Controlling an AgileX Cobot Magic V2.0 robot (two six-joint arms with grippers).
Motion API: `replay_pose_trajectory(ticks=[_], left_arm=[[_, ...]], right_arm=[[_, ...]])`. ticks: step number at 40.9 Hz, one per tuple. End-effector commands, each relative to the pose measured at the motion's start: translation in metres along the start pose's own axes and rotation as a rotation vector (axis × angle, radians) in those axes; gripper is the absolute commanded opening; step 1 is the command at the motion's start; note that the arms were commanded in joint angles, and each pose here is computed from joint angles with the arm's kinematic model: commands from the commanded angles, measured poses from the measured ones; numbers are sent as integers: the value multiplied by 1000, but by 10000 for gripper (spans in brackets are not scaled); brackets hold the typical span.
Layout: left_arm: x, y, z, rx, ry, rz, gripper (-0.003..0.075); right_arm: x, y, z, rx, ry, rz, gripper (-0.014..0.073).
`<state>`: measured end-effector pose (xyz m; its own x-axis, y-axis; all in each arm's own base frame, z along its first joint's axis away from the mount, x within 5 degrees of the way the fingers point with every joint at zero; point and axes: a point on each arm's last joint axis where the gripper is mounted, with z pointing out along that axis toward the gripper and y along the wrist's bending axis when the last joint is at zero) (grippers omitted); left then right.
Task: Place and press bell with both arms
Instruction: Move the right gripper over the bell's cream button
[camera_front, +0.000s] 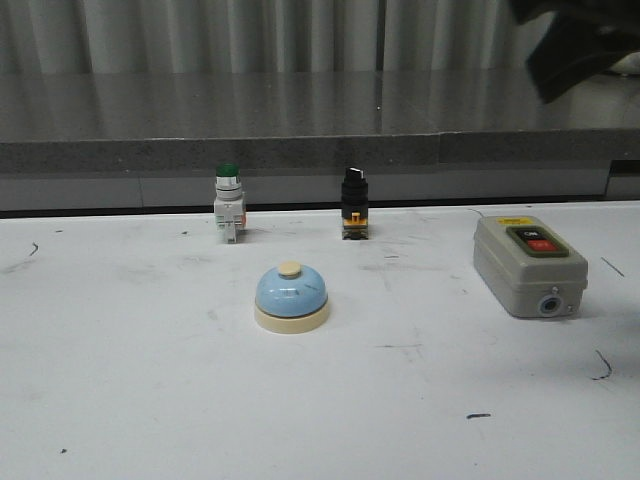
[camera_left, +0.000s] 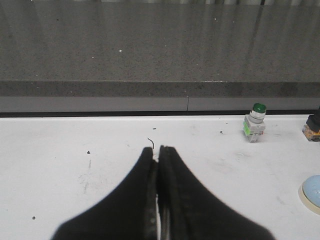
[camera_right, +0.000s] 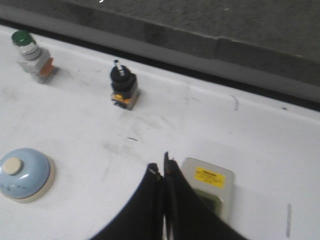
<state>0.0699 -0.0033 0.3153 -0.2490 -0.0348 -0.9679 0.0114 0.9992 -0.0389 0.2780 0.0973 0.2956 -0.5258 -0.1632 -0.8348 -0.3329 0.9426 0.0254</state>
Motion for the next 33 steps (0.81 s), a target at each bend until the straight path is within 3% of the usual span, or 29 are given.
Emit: replay_pose_trajectory(ticks=[1,11,21,33], left_arm=[[-16,0,-3,-5,-105,-19,-20],[-16,0,-3,-5,-105,-19,-20],[-16,0,-3,-5,-105,-19,-20],[-16,0,-3,-5,-105,-19,-20]], right_arm=[[-25,19,11,-50,-56,-29,-62],[-26,66,63,-154,114,-104,-62],[-27,108,95,-228,178,-166,-62],[-23,131,118,-259,209,-195,-62]])
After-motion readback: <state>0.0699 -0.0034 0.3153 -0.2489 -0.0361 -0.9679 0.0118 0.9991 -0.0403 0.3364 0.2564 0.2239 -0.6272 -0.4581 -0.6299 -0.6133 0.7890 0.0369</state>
